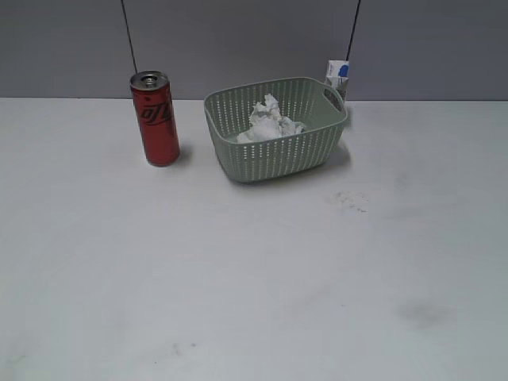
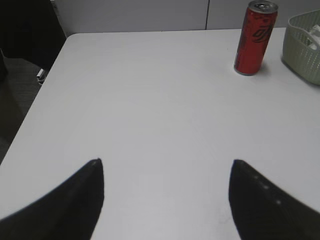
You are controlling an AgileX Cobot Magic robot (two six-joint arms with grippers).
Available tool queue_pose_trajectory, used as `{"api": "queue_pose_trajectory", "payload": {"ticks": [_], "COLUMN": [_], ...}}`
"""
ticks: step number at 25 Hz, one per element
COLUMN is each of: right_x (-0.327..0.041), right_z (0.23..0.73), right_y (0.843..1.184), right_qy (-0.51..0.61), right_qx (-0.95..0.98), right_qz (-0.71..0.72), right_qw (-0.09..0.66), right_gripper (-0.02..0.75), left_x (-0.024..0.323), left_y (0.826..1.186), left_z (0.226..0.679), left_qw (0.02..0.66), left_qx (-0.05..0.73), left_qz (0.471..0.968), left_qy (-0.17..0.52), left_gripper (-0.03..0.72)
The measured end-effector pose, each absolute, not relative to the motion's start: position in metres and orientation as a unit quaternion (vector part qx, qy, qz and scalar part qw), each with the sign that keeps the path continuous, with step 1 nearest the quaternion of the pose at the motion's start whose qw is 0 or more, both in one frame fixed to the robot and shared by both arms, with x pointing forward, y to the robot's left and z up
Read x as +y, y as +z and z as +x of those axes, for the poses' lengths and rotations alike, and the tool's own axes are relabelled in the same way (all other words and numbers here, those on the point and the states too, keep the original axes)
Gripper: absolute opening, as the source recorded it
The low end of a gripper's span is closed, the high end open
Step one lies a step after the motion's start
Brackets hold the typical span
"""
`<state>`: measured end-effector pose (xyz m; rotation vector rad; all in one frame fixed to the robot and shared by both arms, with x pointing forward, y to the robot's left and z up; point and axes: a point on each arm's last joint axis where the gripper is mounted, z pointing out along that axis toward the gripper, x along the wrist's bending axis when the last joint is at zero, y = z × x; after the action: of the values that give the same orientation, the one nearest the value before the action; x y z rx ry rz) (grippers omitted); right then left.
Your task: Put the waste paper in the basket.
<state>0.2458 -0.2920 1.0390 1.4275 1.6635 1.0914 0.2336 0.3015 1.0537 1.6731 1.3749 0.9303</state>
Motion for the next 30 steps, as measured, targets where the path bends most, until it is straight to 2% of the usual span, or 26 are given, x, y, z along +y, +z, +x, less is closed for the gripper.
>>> {"api": "queue_pose_trajectory", "payload": {"ticks": [30], "right_x": [-0.2920], "right_z": [0.2458], "right_y": [1.0390], "right_qy": [0.419], "right_qx": [0.639], "right_qz": [0.548], "right_qw": [0.340], "right_gripper": [0.587], "left_x": [0.3015], "left_y": [1.0537], "left_z": [0.2336], "left_qw": [0.382], "left_qx": [0.539], "left_qz": [0.656], "left_qy": [0.365], "left_gripper": [0.590]}}
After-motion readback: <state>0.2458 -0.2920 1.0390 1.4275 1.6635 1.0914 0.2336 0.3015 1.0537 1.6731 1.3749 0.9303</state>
